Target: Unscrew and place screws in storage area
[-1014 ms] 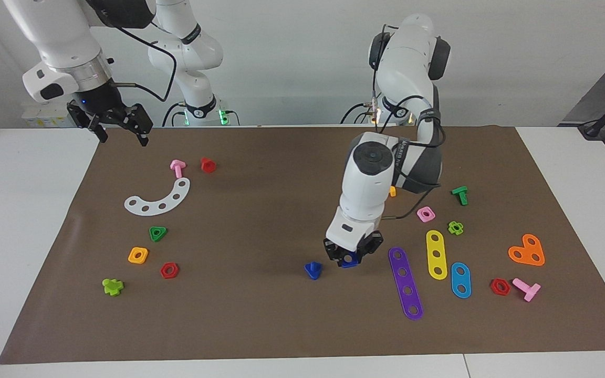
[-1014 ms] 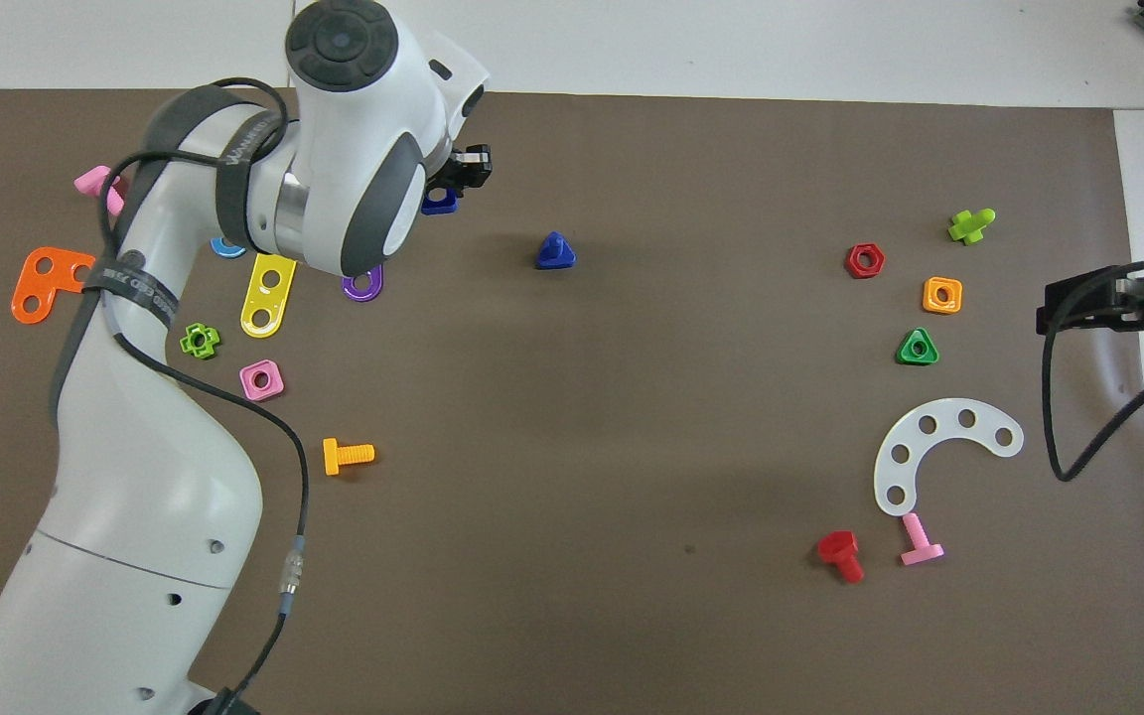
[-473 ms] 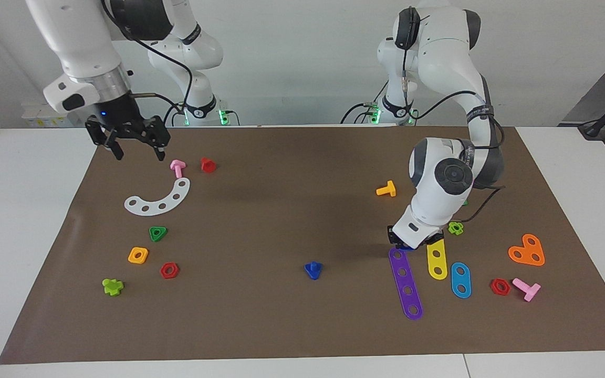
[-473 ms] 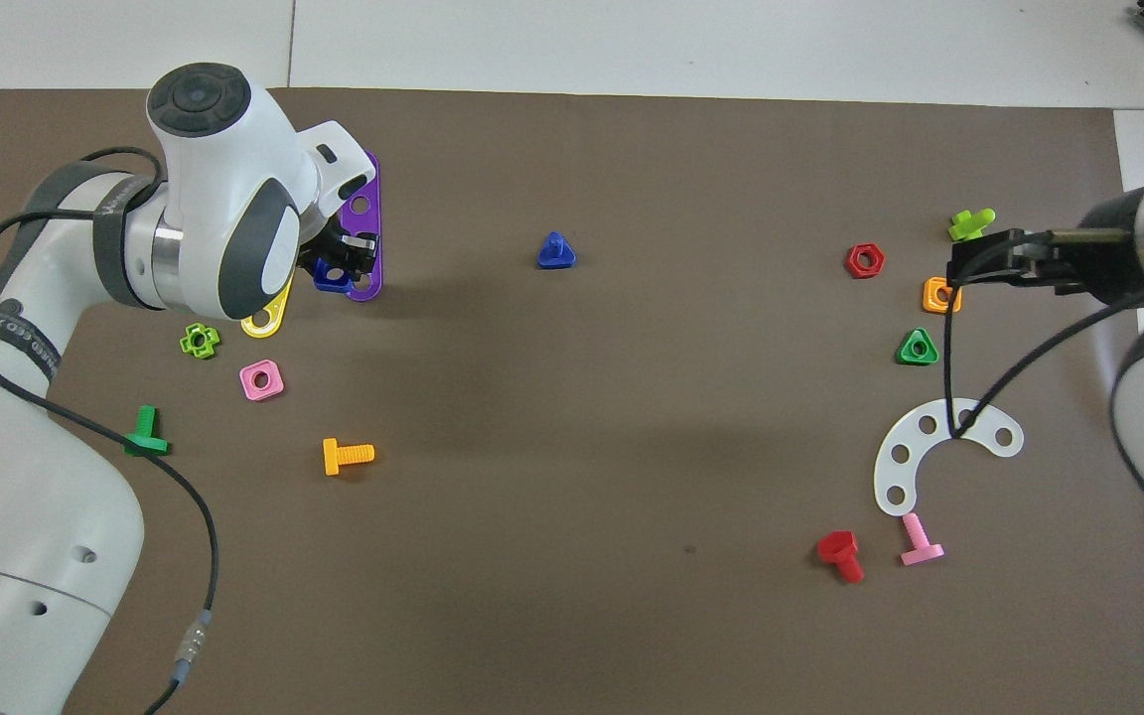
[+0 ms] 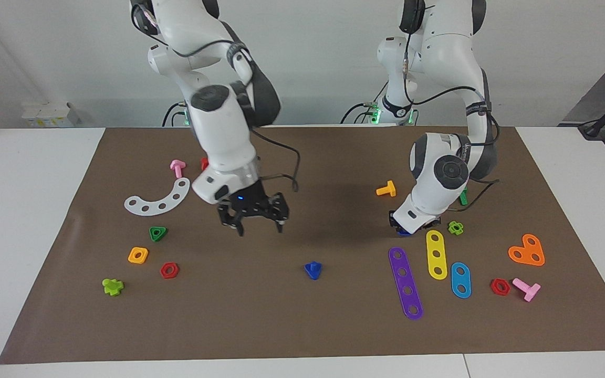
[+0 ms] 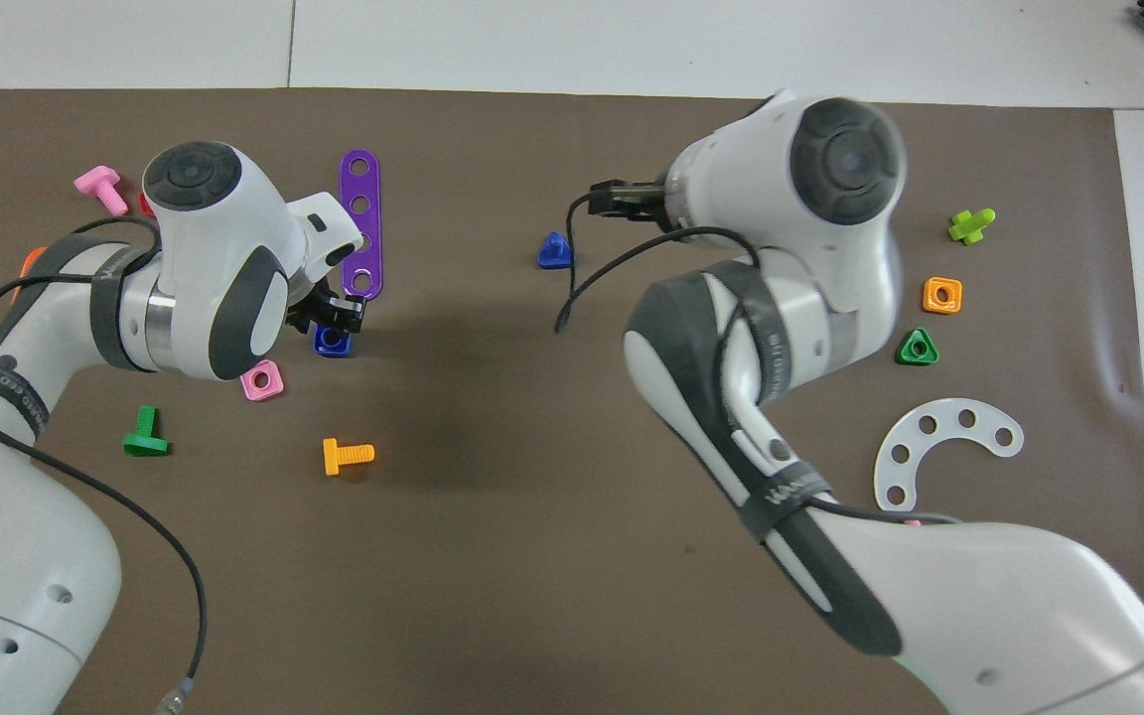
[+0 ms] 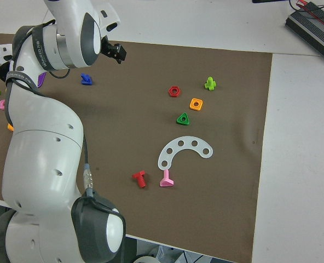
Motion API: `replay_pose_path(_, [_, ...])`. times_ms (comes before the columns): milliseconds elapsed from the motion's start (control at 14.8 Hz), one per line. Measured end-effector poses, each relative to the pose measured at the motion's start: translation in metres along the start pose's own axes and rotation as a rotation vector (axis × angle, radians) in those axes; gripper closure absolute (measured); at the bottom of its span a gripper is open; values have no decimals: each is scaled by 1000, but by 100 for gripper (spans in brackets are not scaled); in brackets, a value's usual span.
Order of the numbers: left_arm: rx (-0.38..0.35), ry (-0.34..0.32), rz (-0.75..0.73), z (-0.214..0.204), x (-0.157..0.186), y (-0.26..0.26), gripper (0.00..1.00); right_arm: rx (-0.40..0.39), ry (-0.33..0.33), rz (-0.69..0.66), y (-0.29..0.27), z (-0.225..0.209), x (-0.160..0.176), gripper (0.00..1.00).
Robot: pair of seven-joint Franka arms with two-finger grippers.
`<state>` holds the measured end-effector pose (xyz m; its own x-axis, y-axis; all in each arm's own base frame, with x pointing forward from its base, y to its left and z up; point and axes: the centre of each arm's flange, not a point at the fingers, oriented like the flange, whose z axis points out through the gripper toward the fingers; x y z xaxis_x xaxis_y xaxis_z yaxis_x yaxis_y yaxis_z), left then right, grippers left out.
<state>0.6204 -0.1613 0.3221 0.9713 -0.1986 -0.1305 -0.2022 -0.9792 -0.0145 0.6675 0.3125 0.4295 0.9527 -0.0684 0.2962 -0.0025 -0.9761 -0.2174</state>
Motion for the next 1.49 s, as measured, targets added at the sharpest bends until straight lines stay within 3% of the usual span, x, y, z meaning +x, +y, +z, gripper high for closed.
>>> replay_pose_path(135, [-1,7,-3,2,-1,-3,26,19,30,-33,-28,62,-18,0])
replay_pose_path(270, [-4,33,-14,-9,0,-10,3,-8,44,-93,-39,93,-25,0])
replay_pose_path(338, [-7,55,-30,-21,0,-20,0,-31,57,-130,-42,96,-25,0])
replay_pose_path(608, [-31,142,-129,-98,-11,-84,0,-54,84,-176,-43,95,-24,8])
replay_pose_path(743, [-37,153,-166,-135,-21,-109,0,-58,77,-178,-41,100,-26,22])
replay_pose_path(1149, [-41,167,-211,-201,-55,-145,0,-53,73,-207,-45,123,-39,28])
replay_pose_path(1284, [-41,178,-217,-216,-65,-148,0,-53,70,-213,-44,130,-41,46])
replay_pose_path(1419, [-43,174,-220,-230,-75,-150,0,-43,89,-221,-44,135,-42,51])
replay_pose_path(1486, [-43,168,-217,-242,-80,-149,0,-43,90,-224,-43,138,-42,60])
